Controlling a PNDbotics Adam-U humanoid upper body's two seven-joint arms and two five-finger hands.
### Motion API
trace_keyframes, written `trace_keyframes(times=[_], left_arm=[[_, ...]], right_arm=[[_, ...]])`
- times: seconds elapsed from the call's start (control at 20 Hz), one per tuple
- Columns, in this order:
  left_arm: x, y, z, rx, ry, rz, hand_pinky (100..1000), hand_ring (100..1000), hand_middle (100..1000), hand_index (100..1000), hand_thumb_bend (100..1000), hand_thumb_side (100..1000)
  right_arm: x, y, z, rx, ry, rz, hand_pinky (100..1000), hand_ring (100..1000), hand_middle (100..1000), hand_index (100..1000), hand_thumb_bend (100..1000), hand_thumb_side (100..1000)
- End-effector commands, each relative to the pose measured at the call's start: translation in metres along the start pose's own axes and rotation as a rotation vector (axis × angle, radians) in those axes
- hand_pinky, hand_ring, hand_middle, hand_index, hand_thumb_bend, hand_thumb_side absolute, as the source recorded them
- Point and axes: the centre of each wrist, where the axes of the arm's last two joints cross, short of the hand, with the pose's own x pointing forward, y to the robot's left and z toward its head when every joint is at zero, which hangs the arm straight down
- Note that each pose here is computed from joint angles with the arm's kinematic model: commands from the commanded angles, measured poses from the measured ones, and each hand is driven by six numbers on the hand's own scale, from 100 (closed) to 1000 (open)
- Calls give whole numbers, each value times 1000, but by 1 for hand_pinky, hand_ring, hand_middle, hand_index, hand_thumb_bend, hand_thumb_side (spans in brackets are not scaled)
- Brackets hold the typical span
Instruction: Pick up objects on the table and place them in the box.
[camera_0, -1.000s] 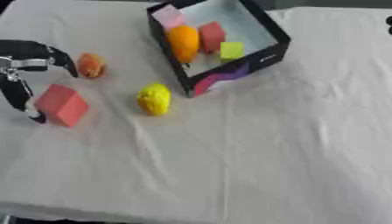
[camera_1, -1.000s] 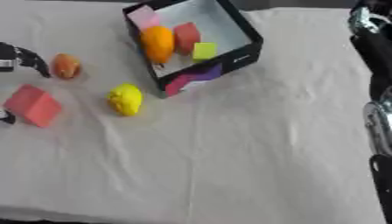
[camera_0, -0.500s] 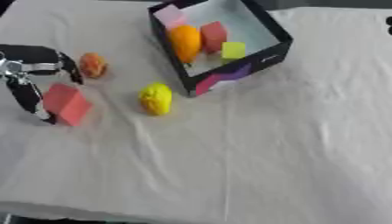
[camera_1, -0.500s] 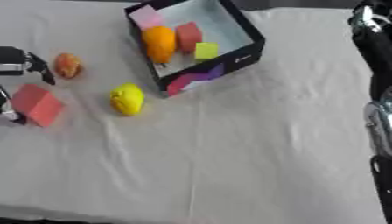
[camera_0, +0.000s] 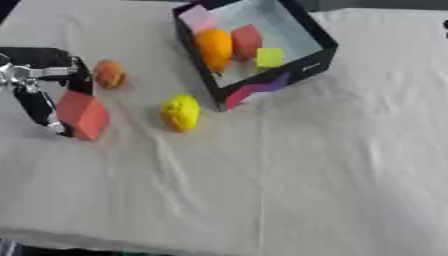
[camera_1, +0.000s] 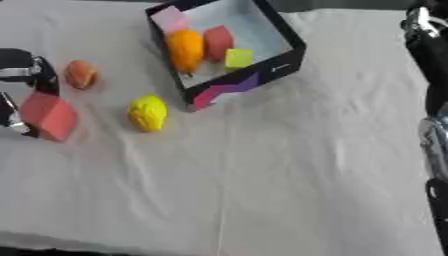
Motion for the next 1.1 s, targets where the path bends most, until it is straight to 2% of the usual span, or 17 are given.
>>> trace_keyframes(times=[0.05, 0.2, 0.3, 0.4, 0.55, 0.8, 1.1], left_arm=[[15, 47, 24, 133, -18, -56, 548, 541, 477, 557, 585, 100], [42, 88, 35, 250, -78, -69, 526, 531, 472, 553, 569, 100], [57, 112, 33, 308, -115, -59, 513, 525, 468, 549, 564, 100], [66, 130, 23, 338, -141, -43, 507, 520, 467, 546, 558, 100], [76, 151, -8, 342, -164, -30, 515, 527, 472, 551, 566, 100], [89, 166, -60, 335, -156, -43, 527, 535, 479, 558, 593, 100], [98, 158, -104, 360, -95, -86, 573, 572, 517, 605, 695, 100]], right_arm=[[10, -3, -5, -4, -40, -1, 786, 698, 669, 798, 100, 367], [11, -4, -5, -8, -47, 1, 787, 702, 672, 800, 100, 364], [10, -4, -5, -6, -45, 1, 786, 702, 672, 800, 100, 366], [10, -2, -5, 0, -43, -2, 786, 701, 672, 799, 100, 368], [10, 2, -5, 13, -45, -12, 786, 701, 671, 799, 100, 370], [17, 12, -8, 43, -64, -41, 786, 701, 671, 799, 100, 371], [25, 27, -10, 97, -85, -73, 786, 702, 672, 799, 100, 374]])
